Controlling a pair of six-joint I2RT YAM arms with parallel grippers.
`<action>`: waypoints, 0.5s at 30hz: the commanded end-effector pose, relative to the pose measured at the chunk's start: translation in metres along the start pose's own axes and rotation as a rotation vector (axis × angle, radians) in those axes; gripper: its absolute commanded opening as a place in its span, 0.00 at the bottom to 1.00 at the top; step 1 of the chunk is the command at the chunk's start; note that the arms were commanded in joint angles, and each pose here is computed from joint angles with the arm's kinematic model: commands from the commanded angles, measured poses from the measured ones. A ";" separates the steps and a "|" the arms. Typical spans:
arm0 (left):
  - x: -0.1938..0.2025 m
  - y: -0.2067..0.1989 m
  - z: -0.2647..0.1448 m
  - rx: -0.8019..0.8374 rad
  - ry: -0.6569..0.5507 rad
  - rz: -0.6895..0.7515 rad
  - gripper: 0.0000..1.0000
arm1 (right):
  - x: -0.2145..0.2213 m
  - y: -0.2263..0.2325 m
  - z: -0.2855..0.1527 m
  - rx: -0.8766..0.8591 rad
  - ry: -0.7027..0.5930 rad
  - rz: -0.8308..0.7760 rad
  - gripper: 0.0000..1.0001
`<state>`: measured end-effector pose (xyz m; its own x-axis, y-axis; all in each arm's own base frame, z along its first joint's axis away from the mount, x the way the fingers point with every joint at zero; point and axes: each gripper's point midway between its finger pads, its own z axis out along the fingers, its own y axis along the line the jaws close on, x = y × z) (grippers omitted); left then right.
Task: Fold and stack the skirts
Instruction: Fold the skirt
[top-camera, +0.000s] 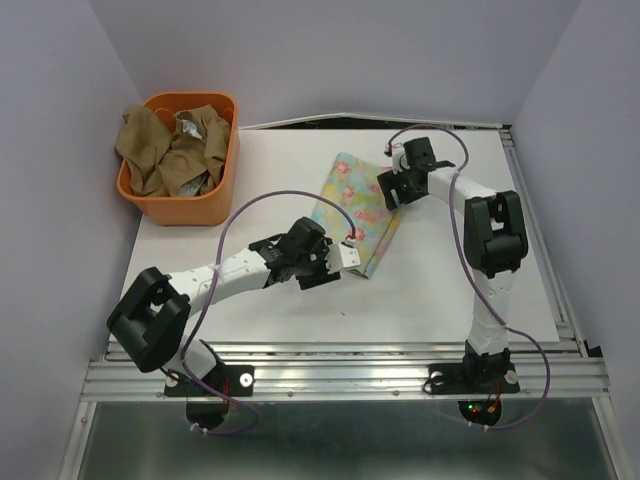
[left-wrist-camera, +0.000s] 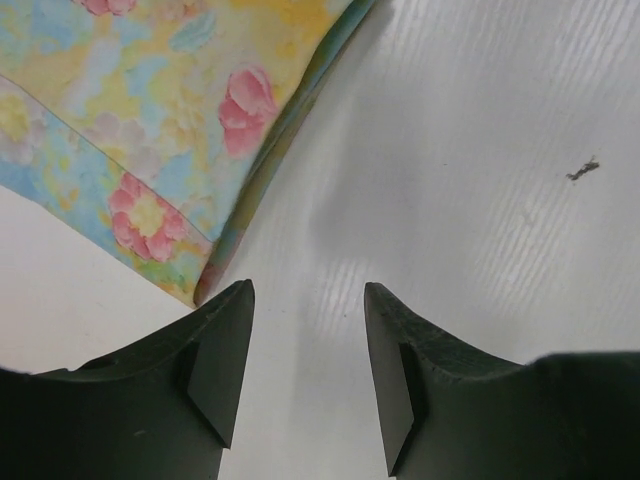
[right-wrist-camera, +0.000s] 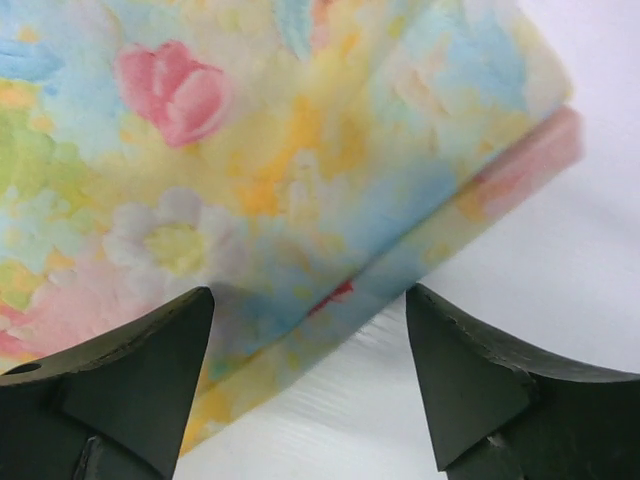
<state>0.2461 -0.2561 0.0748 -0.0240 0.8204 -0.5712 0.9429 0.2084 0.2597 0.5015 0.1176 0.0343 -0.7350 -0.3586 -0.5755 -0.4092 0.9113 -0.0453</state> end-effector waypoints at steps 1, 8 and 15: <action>-0.025 0.035 -0.004 -0.164 -0.101 0.175 0.61 | -0.060 -0.037 -0.070 0.173 -0.150 -0.001 0.83; -0.034 0.048 0.011 -0.236 -0.163 0.337 0.61 | -0.072 0.051 -0.109 -0.173 -0.144 0.109 0.79; -0.029 0.038 0.033 -0.155 -0.152 0.463 0.60 | -0.037 0.128 -0.093 -0.529 0.016 0.295 0.71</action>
<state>0.2911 -0.2762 0.0752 0.3341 0.7976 -0.5022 0.8198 0.0171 0.5725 0.4666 0.1952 0.1521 -0.7309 -0.1612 -0.6632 -0.4476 0.8468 0.2874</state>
